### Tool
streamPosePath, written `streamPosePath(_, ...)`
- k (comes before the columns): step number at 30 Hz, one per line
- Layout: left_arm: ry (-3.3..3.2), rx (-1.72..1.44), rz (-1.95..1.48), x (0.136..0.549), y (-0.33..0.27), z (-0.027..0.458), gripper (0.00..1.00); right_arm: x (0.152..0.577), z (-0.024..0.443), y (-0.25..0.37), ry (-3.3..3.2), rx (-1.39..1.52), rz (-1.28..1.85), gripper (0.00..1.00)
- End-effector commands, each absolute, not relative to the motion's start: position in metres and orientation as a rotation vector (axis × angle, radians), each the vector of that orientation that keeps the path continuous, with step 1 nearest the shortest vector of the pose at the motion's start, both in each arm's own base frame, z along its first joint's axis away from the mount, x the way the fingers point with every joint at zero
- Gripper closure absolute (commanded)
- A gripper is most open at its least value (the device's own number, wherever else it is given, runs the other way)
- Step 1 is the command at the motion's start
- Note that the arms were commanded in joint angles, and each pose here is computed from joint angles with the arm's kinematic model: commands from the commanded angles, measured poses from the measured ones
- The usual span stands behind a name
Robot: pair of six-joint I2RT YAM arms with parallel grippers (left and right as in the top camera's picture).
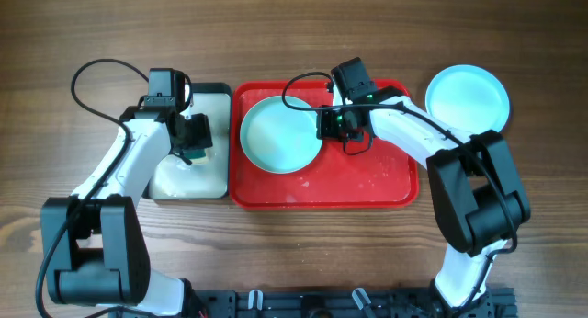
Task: Clean dirty plates on tray and stack at the side
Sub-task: 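Return the sponge in the left gripper to the black water tray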
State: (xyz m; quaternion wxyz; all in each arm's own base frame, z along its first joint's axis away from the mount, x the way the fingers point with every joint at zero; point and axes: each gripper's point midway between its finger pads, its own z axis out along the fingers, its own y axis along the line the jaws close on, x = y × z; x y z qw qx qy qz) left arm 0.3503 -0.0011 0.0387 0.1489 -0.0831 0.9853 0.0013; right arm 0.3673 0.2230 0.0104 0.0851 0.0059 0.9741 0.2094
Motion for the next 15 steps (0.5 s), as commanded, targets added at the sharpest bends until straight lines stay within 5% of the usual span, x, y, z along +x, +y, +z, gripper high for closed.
streamPosePath(1,2.693,-0.241,0.034,0.374,0.007,0.078,0.0,0.363,-0.001,0.224,2.933,0.028,0.615,0.95)
streamPosePath(15,2.594,-0.254,0.016,0.383,0.006,0.106,0.0,0.364,0.0,0.224,2.929,0.026,0.617,0.95)
